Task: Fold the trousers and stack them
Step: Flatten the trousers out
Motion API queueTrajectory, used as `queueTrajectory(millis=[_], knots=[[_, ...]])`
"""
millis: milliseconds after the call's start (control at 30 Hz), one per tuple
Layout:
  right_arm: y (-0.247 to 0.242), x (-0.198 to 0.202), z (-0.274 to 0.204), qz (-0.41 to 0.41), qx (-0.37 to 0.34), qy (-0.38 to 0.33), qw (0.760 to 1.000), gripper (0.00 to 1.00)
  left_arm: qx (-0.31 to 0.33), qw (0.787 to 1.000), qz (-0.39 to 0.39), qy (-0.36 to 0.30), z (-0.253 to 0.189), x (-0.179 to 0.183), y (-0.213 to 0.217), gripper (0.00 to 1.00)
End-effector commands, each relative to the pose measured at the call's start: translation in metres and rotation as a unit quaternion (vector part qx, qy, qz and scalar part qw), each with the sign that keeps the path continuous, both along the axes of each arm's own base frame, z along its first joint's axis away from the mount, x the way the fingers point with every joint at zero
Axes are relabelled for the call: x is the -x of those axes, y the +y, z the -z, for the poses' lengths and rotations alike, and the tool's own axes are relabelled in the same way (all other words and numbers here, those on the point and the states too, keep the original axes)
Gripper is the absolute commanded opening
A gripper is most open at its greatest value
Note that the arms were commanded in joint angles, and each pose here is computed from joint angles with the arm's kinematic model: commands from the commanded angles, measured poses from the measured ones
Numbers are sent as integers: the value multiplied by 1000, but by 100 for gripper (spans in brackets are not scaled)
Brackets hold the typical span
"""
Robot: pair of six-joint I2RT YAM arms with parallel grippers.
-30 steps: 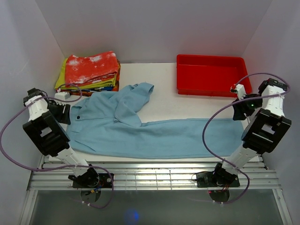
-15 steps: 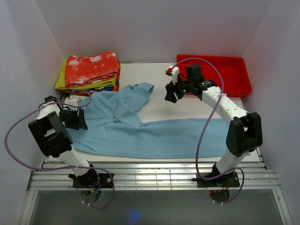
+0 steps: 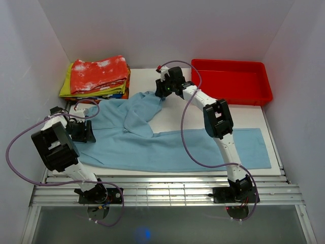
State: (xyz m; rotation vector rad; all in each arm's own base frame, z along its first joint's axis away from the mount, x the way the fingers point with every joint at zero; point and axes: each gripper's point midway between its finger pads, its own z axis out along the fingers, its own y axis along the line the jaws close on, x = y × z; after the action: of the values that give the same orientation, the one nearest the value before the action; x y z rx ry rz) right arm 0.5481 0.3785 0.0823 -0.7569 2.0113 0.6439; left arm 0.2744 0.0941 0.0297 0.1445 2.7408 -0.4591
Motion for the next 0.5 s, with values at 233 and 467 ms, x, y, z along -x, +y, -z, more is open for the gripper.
queueTrajectory(millis=[233,467], knots=[[-49,47,-134,-65,8,-76,995,8,-24,998,-46,31,16,14,30,42],[-74,58,-169,-65,80,-114,988,83,-12,999,-39,25,16,17,24,31]])
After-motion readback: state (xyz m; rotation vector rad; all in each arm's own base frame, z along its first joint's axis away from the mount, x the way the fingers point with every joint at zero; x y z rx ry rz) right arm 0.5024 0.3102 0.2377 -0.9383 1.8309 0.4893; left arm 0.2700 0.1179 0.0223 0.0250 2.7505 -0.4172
